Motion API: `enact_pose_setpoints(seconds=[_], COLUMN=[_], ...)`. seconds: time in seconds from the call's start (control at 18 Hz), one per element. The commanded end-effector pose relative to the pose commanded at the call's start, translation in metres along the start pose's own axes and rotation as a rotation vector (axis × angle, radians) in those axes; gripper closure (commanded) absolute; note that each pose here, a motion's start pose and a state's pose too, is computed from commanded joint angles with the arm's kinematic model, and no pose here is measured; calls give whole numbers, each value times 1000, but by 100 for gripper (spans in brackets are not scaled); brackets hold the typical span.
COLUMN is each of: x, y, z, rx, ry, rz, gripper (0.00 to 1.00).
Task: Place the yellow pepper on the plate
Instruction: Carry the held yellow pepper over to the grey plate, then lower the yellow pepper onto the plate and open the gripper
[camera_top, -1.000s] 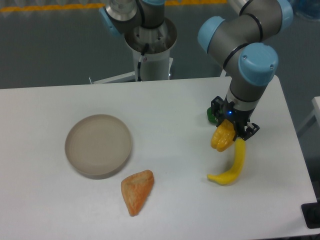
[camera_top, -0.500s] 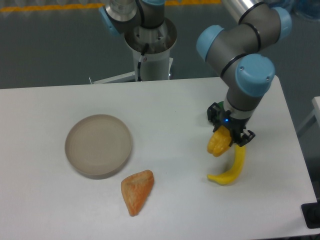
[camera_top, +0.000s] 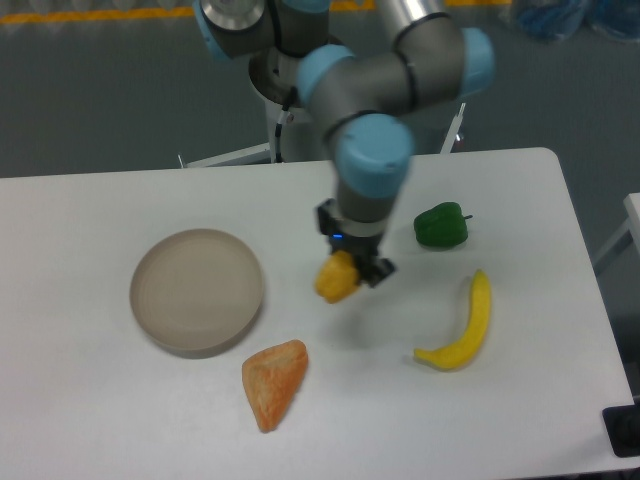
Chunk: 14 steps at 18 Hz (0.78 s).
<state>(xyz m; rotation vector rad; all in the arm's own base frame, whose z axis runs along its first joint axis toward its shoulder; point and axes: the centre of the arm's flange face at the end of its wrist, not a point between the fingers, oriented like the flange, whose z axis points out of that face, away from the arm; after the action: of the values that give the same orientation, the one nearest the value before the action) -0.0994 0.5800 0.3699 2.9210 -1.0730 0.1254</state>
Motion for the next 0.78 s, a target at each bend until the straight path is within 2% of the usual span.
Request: enact_pose_setpoints(seconds=[0.39, 0.5, 0.78], x=[71, 76, 89], y=[-66, -78, -109], z=[48, 63, 86], rx=[-29, -47, -41], ry=[90, 105, 76], rz=[63, 54, 55], gripper=[70, 66, 59])
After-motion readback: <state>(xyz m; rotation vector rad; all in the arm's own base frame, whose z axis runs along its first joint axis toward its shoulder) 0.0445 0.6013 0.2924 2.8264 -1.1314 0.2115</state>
